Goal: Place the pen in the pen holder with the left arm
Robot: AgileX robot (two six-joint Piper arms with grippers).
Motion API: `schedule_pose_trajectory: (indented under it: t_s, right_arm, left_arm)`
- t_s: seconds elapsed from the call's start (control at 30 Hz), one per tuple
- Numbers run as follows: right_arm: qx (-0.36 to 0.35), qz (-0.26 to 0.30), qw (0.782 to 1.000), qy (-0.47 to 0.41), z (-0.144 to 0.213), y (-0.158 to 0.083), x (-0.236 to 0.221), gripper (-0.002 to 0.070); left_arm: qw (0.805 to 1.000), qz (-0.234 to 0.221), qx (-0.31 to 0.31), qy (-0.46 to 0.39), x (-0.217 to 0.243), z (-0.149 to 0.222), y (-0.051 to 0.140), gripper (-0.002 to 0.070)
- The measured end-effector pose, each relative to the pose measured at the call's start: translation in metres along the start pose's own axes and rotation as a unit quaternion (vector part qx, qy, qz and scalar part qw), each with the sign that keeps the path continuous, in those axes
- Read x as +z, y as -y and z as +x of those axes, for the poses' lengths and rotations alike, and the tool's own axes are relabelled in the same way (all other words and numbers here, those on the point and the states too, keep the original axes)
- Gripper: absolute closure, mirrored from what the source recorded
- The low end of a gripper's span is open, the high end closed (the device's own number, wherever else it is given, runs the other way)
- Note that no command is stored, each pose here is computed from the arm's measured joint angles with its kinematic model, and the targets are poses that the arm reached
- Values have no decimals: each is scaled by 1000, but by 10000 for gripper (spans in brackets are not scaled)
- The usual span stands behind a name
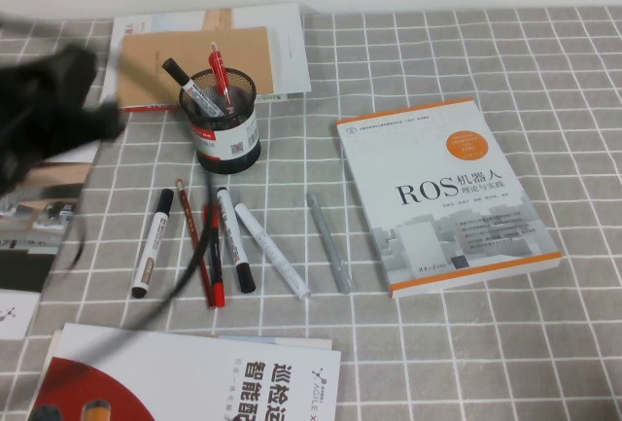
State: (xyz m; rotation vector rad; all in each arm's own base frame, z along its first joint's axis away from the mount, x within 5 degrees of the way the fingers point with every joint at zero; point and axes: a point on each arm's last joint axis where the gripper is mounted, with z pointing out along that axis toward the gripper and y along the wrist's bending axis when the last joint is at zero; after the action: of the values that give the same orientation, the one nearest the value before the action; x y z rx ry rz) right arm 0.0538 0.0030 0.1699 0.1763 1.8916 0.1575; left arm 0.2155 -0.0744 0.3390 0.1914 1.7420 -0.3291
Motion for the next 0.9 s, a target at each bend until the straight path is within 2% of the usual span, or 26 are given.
schedule_pose_trajectory:
  t_s: [0.2,0.4,0.7,0.9]
  right_arm:
    - [0,0,1000,0,0,0,0,691]
    - [0,0,1000,0,0,0,0,691]
    - [0,0,1000,0,0,0,0,691]
    - [0,0,1000,0,0,0,0,691]
  left_arm:
    - [999,-8,-7,-36,-52,38,-5,675]
    - [995,-21,-10,-94,-85,76,-10,675]
    - [995,-23,-5,-97,-91,81,-11,675]
    - [998,-16,17,-51,-100,81,-11,675]
